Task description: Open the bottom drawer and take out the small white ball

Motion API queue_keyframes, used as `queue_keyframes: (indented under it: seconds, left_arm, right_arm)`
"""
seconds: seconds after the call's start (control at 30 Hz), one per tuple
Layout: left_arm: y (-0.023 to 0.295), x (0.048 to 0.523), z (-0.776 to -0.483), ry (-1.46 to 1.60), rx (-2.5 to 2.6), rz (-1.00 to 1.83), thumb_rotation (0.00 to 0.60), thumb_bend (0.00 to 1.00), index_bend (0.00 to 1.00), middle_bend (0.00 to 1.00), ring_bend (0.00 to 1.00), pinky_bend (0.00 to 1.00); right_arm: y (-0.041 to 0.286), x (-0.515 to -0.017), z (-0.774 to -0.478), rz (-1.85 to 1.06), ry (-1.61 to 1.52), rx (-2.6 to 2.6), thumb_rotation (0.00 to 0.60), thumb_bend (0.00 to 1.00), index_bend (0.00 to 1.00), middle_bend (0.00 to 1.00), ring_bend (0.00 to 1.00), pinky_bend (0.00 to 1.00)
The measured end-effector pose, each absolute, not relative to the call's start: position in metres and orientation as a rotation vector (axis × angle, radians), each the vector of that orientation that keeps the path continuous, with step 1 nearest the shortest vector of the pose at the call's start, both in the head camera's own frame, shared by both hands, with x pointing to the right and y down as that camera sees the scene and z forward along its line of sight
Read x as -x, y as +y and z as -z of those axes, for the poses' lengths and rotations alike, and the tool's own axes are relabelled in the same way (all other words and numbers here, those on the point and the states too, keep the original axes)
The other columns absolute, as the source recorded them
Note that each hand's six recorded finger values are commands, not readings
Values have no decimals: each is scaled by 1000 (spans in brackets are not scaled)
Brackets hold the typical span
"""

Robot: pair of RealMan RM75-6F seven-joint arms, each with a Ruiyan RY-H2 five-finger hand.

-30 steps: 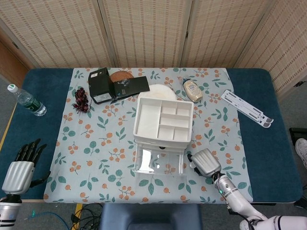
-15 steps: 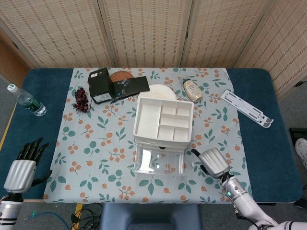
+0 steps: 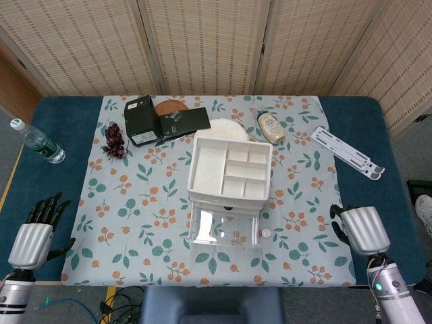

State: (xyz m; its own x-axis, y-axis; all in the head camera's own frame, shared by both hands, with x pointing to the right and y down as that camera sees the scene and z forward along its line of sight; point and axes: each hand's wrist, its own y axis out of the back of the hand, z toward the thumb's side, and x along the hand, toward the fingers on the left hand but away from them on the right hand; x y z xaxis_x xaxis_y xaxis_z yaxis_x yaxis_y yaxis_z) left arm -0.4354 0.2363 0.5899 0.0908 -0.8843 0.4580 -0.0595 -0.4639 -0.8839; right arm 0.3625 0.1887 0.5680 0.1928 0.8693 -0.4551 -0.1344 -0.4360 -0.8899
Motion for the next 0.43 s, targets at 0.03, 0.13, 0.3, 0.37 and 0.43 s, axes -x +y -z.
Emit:
queue_keyframes:
  seconds: [0.03,0.13,0.3,0.37,0.43]
  left_arm:
    - [236,433,-589,942,1654,1448,600,246,107,0,55,73]
    - [235,426,-587,944,1657,1436,600,246,104,0,54,73]
    - [233,423,-585,956,1651,1431,600,246,104,0,54,73]
    - [233,423,-584,962,1648,1433,600,246,104,0,54,73]
    - [233,423,-584,966,1646,1437,600,246,104,0,54,73]
  right_arm:
    - [191,-367,-565,-1410,-737,1556,600,421,416,536,430,521]
    - [196,-378,-558,-1429,-779,1534,600,421,402,500,392,472]
    - [201,-391,-547,-1424,-860,1511,600,421,399,497,388,471]
    - [205,-396,-543,-1418,-887,1507,600,421,385,497,388,471]
    - [208,-398,-541,-1416,-902,1502,600,421,379,497,388,471]
